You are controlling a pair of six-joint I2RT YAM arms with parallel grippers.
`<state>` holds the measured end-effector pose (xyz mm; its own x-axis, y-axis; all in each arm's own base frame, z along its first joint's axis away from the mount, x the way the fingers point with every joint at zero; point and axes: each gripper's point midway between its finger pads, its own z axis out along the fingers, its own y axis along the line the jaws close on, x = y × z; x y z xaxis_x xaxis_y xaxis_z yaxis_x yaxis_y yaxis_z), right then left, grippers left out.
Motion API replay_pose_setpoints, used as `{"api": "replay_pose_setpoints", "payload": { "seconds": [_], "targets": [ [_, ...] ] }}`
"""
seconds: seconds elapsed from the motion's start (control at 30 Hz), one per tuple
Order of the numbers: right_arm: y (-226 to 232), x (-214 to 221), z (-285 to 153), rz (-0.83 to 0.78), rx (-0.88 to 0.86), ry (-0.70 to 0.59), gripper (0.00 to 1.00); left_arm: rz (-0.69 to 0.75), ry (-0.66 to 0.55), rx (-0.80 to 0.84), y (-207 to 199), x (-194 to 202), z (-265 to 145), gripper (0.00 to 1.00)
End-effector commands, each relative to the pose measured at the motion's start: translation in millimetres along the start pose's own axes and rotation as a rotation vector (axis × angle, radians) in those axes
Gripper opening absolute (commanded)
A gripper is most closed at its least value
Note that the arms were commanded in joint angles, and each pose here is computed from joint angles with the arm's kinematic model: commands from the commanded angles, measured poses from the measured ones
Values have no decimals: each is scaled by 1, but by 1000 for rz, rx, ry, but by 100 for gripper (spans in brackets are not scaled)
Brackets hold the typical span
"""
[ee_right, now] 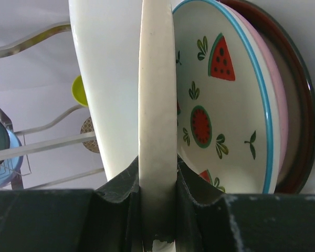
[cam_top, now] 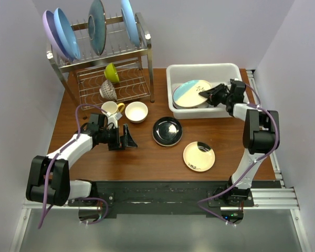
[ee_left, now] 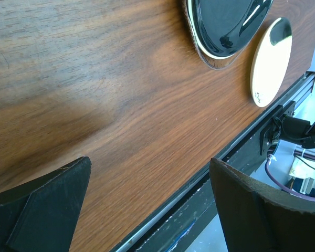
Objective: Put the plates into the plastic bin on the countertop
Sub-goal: Place the plate in the plastic bin.
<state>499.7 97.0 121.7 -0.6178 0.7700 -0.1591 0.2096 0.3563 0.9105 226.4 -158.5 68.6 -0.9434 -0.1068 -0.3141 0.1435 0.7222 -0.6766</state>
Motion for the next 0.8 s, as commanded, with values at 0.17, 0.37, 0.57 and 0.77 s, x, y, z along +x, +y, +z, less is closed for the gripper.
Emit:
{"api": "replay_pose_setpoints", "payload": {
  "seconds": [0.17,0.37,0.57,0.77],
  "targets": [
    [39,7,7,-103,-72,53,0,31,-3,35,-5,-1,2,100],
    [24,11,8,-149,9,76,14,33,-3,38,-5,-1,2,100],
    [9,11,3,-203,112,88,46,35,-3,41,-6,-1,2,100],
    [4,8,-3,-296,202,138,52,36,0,46,-6,-1,3,100]
  ]
}}
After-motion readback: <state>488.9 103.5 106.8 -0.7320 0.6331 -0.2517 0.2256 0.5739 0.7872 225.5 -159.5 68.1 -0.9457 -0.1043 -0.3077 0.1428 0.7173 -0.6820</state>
